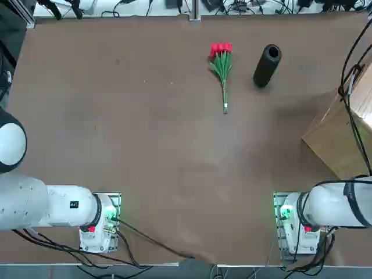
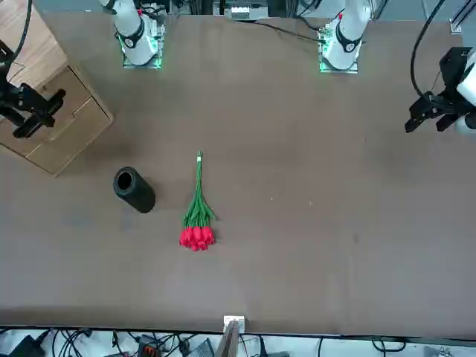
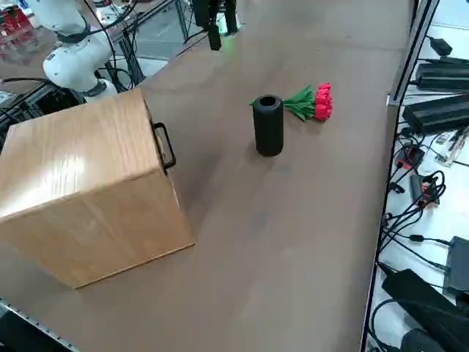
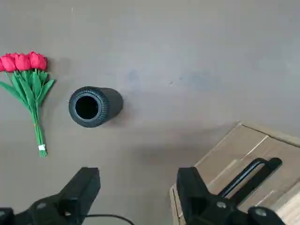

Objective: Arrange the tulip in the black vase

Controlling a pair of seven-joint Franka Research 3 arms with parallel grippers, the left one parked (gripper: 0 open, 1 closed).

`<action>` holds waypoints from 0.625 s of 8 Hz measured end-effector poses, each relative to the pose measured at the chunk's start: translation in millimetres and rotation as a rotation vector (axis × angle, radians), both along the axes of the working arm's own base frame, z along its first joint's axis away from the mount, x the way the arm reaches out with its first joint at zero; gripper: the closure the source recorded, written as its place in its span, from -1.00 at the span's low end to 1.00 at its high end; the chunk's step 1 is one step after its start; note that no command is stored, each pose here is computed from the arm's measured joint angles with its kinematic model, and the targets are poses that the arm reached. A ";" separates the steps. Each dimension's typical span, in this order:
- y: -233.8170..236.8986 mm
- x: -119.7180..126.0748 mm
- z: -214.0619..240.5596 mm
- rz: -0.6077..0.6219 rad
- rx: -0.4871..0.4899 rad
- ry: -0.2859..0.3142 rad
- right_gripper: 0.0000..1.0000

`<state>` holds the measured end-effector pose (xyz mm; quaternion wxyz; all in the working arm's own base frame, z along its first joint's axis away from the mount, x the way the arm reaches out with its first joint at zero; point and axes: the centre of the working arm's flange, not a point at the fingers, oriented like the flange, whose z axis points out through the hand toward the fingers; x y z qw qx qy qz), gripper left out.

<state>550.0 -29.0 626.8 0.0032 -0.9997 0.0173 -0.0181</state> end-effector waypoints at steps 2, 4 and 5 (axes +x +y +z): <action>0.3 -0.2 -0.2 0.000 0.003 0.002 -1.00; 4.8 0.0 0.2 0.007 0.008 0.001 -1.00; 18.9 0.9 -0.1 0.032 0.012 0.002 -1.00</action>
